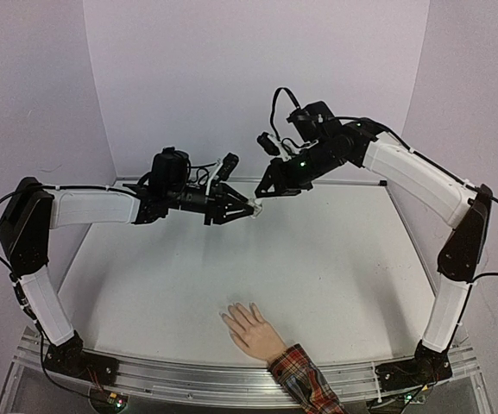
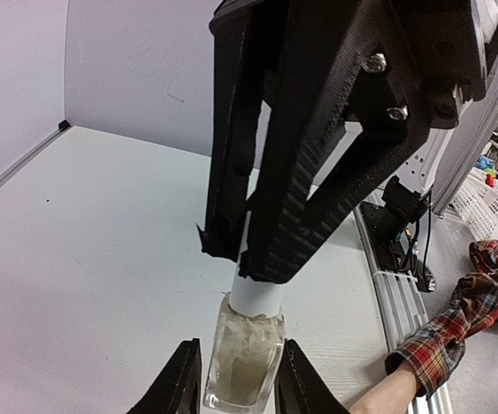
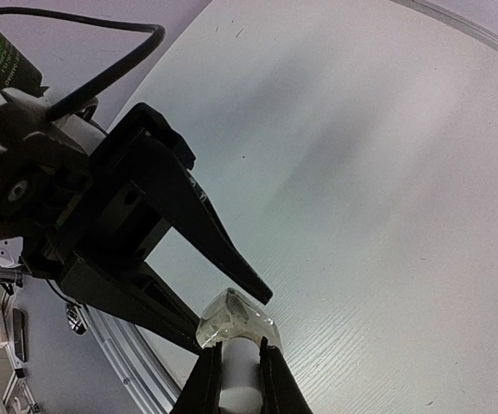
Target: Paint the nails
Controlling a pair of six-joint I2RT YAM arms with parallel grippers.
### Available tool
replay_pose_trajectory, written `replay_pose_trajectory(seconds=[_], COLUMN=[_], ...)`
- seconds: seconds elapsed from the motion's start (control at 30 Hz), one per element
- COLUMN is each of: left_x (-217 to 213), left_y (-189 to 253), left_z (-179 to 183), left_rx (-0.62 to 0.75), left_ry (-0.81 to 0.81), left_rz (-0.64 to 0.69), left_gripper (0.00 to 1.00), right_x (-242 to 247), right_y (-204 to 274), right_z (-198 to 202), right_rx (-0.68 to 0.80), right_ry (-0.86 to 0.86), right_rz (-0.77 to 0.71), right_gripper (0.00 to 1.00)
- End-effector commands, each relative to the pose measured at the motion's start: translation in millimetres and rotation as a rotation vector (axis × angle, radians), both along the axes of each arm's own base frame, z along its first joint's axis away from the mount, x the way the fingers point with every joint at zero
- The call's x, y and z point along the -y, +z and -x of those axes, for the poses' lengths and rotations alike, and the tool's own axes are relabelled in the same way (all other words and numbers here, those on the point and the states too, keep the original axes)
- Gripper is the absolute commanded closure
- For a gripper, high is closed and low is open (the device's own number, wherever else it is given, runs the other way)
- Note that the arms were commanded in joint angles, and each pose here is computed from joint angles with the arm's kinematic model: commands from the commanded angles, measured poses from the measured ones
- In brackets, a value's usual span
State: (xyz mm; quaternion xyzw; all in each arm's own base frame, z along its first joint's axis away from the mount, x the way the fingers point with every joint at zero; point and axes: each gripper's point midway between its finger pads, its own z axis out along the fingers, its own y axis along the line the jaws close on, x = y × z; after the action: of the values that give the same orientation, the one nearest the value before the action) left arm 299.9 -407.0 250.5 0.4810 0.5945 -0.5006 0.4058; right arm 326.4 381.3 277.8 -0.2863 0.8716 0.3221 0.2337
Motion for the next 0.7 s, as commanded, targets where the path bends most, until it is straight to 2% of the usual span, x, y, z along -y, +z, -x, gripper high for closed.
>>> replay_pose_trajectory(seconds=[0.0, 0.27, 0.3, 0.37, 0.43, 0.47, 0.53, 0.67], left_x=[8, 6, 4, -2, -10, -17, -26, -37], left_y=[24, 27, 30, 37, 41, 40, 41, 48], left_z=[-3, -7, -11, -17, -26, -35, -46, -68], left_rx=[0.052, 0.065, 0.074, 0.117, 0.168, 0.19, 0.23, 0.304], left_ry=[-0.011, 0.037, 0.07, 0.146, 0.252, 0.329, 0.432, 0.614], left_rz=[0.042, 0.037, 0.044, 0.069, 0.086, 0.095, 0.114, 0.137], left_gripper=[0.75, 1.0, 1.0, 1.0, 1.0, 1.0, 1.0, 1.0], right_x=[-10, -5, -3, 4, 11, 15, 22, 21], right_y=[12, 16, 17, 22, 26, 26, 25, 30], right_z=[-2, -5, -6, -8, -13, -18, -26, -40], right_rx=[0.028, 0.032, 0.03, 0.021, 0.015, 0.003, -0.012, -0.02], right_ry=[0.02, -0.021, -0.04, -0.104, -0.18, -0.241, -0.339, -0.456], right_rz=[-0.031, -0.024, -0.02, -0.021, -0.021, -0.02, -0.019, -0.047], right_gripper=[1.0, 0.99, 0.9, 0.65, 0.48, 0.35, 0.29, 0.28])
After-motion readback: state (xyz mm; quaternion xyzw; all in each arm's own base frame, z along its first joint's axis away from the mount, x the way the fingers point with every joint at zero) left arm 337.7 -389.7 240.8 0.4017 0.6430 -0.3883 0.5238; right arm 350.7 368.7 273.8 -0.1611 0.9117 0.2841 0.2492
